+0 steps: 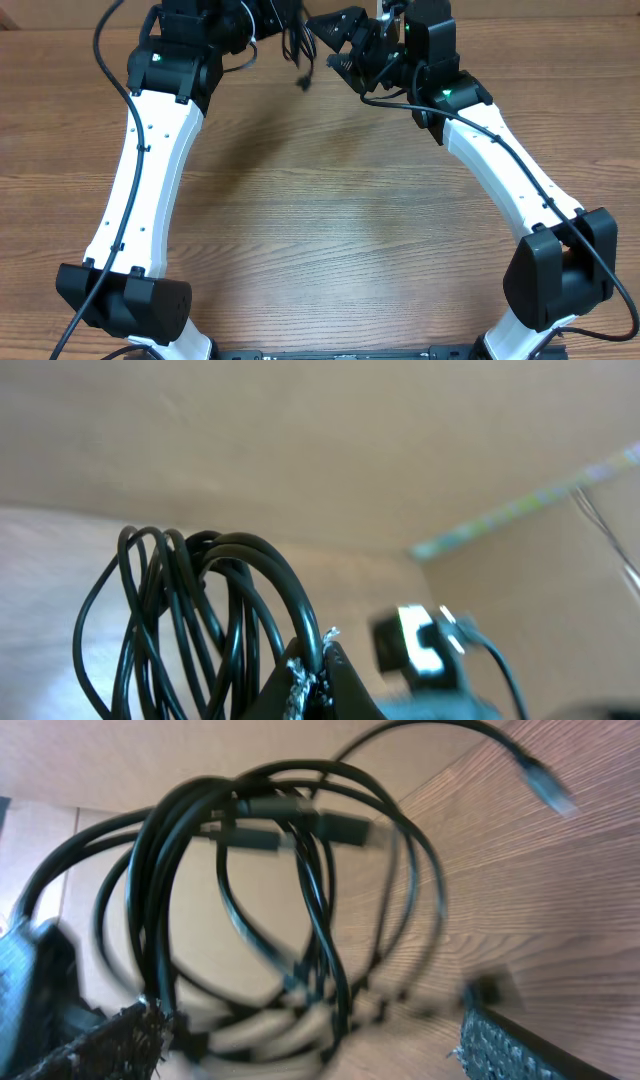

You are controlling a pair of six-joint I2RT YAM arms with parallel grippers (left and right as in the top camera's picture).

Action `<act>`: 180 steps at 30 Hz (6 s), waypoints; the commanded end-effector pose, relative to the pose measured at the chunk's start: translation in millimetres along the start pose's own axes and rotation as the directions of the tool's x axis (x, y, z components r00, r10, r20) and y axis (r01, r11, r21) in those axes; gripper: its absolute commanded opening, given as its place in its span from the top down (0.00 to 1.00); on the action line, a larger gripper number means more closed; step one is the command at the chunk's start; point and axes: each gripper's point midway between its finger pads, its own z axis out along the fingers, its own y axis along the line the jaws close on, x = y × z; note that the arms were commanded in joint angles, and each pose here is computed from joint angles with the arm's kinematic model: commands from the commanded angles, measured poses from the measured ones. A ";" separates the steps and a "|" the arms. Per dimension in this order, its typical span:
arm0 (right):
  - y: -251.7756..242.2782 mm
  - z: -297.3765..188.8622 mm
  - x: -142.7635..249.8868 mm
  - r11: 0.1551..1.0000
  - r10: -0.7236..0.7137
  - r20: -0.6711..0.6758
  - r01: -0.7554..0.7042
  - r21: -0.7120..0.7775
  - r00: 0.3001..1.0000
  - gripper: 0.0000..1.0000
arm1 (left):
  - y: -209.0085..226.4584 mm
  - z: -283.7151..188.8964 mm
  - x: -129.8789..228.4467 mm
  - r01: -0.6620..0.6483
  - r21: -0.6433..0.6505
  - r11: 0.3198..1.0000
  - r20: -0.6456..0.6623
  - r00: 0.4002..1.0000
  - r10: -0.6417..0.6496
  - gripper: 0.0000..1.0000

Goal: Untangle cables

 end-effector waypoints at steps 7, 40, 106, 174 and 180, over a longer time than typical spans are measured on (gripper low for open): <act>4.0 3.1 4.1 0.999 -0.039 -0.001 0.039 -0.004 0.999 0.08 | 24.0 -12.7 -39.3 0.034 -0.164 0.986 0.185 0.983 -0.003 0.96; 2.1 15.7 -9.9 0.466 -0.882 0.043 0.855 0.230 0.469 0.96 | -21.4 2.4 25.4 0.077 -0.005 0.997 -0.070 0.995 -0.077 0.96; -111.2 -210.1 -198.7 0.691 -0.565 0.262 0.276 0.668 0.782 0.00 | 142.7 -69.6 58.1 -0.177 -0.836 0.520 -0.182 0.982 0.040 0.00; -168.4 -184.2 -137.1 0.638 -0.320 0.084 0.149 0.755 0.944 0.00 | 62.1 72.3 253.9 -0.720 0.638 0.274 -0.478 -0.090 0.874 0.00; -175.7 -202.0 -149.1 0.585 -0.374 0.059 0.186 0.790 0.925 0.00 | 72.5 86.4 281.8 -0.667 0.717 0.201 -0.375 -0.126 0.919 0.03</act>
